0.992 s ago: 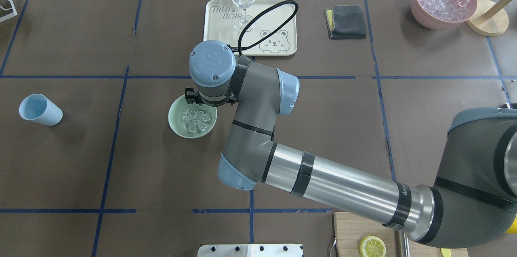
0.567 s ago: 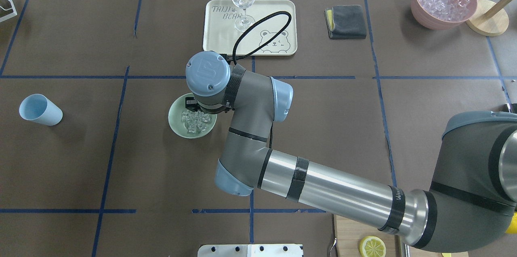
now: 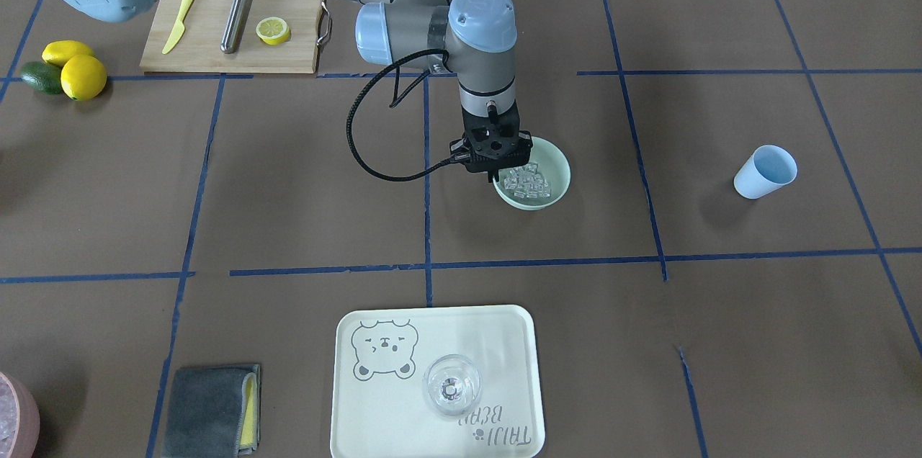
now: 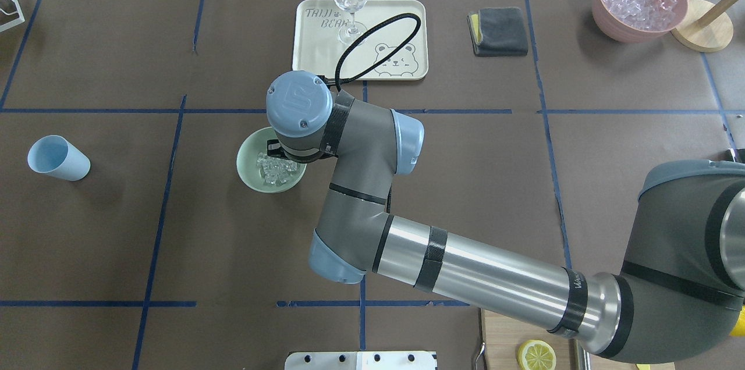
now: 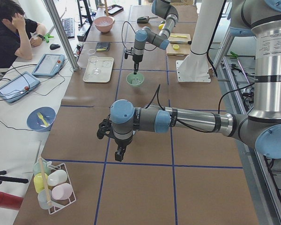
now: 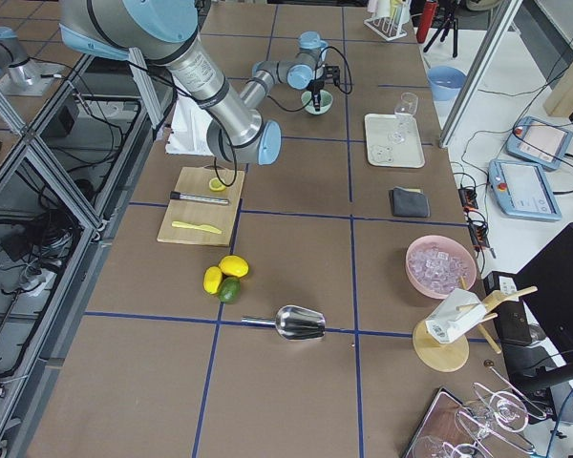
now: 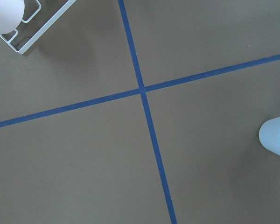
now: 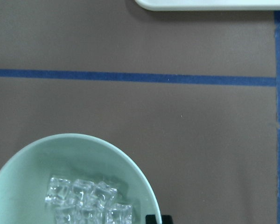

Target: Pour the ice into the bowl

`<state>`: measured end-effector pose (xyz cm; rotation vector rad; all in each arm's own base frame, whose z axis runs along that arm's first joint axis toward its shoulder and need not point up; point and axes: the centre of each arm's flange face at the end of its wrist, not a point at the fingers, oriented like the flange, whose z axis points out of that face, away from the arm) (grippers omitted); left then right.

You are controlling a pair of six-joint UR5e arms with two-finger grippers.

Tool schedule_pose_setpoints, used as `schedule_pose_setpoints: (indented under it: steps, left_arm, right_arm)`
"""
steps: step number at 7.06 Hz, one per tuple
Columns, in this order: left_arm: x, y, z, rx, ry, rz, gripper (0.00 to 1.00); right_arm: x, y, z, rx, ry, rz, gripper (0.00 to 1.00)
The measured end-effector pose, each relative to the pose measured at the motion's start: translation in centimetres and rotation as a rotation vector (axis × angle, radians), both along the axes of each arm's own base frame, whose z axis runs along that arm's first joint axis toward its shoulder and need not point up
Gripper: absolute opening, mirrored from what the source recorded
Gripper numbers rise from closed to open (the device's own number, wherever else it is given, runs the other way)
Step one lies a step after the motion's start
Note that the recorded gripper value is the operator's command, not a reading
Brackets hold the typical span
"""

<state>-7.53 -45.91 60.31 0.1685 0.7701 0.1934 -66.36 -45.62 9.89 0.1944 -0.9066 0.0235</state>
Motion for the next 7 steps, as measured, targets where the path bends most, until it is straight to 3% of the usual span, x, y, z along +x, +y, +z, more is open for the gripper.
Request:
schedule_pose_setpoints:
  steps: [2,3,5,7]
  left_arm:
    - [0.0,0.1,0.1,-0.002,0.000,0.001,1.00]
    - [0.0,0.1,0.3,-0.005,0.001,0.001,1.00]
    - [0.0,0.2,0.4,-0.008,0.001,0.000,1.00]
    - [0.0,0.2,0.4,-0.007,0.002,0.001,1.00]
  right_arm:
    - [7.0,-3.0,-0.1,0.016,-0.066,-0.013,0.00]
    - [12.8,-4.5,2.3,0.043,-0.096,-0.049,0.00]
    - [25.7,-7.2,10.8,0.121,-0.098,-0.151,0.00]
    - [35.1,-8.2,21.6,0.180,-0.050,-0.234,0.00]
